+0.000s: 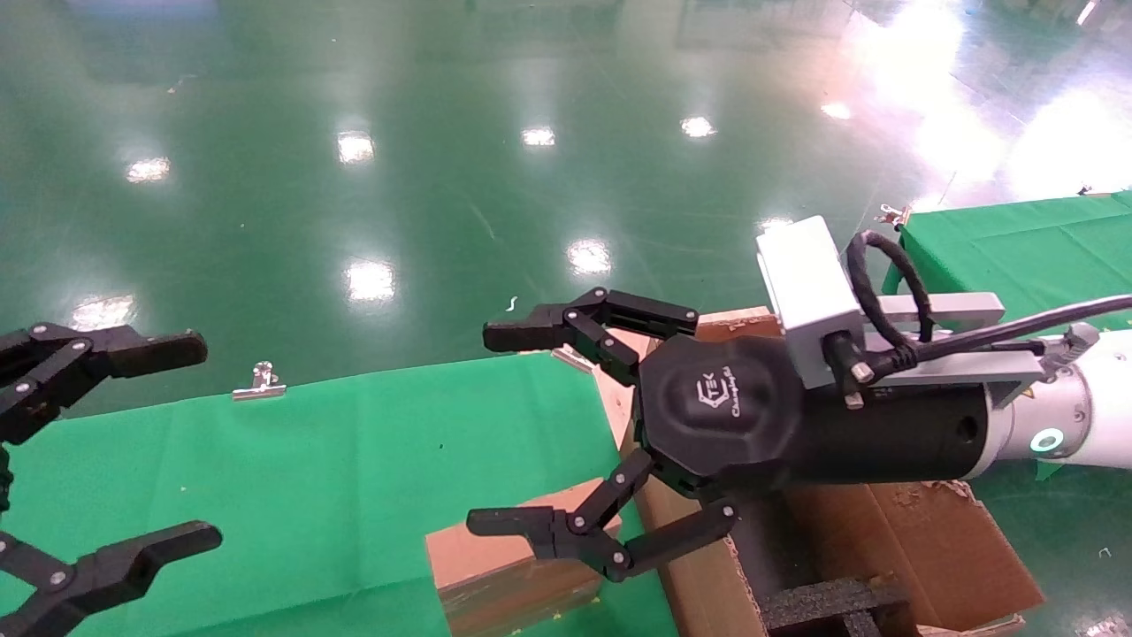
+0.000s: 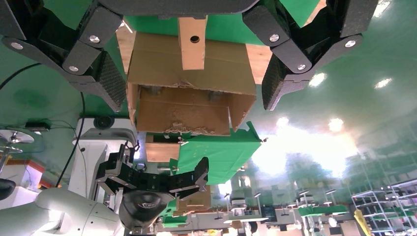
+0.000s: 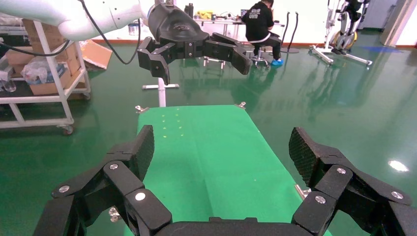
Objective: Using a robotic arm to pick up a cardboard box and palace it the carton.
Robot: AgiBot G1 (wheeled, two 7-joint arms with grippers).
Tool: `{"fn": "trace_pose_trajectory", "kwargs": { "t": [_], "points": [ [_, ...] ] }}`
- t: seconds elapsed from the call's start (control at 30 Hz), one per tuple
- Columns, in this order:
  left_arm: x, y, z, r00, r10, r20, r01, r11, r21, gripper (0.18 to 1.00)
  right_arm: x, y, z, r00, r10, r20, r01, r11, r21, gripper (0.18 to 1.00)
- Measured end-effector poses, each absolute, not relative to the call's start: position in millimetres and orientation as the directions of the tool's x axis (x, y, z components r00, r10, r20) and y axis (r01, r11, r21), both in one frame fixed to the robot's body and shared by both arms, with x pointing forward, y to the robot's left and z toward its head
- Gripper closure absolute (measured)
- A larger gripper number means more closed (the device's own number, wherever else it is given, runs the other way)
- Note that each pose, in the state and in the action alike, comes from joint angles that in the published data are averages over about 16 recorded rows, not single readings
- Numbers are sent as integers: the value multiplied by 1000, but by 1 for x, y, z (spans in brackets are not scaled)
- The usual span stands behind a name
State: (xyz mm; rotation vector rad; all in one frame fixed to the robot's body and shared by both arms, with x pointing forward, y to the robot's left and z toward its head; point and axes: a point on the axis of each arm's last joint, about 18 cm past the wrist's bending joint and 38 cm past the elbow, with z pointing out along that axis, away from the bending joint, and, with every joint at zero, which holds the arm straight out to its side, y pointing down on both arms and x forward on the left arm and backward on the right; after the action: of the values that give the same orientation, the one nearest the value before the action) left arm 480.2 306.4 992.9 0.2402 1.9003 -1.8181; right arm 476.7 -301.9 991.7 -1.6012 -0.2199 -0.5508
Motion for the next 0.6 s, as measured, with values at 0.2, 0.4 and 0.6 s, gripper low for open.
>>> {"fn": "trace_pose_trajectory", "kwargs": {
  "t": [0.2, 0.4, 0.6],
  "points": [
    [480, 306, 993, -862, -208, -463, 453, 95, -886, 183, 477, -302, 992, 863, -182, 471, 457, -117, -882, 178],
    [480, 306, 993, -862, -208, -463, 453, 95, -886, 183, 477, -302, 992, 863, -182, 471, 457, -117, -882, 178],
    [480, 306, 993, -862, -208, -463, 453, 95, -886, 183, 477, -302, 992, 863, -182, 471, 457, -117, -882, 178]
  ]
}}
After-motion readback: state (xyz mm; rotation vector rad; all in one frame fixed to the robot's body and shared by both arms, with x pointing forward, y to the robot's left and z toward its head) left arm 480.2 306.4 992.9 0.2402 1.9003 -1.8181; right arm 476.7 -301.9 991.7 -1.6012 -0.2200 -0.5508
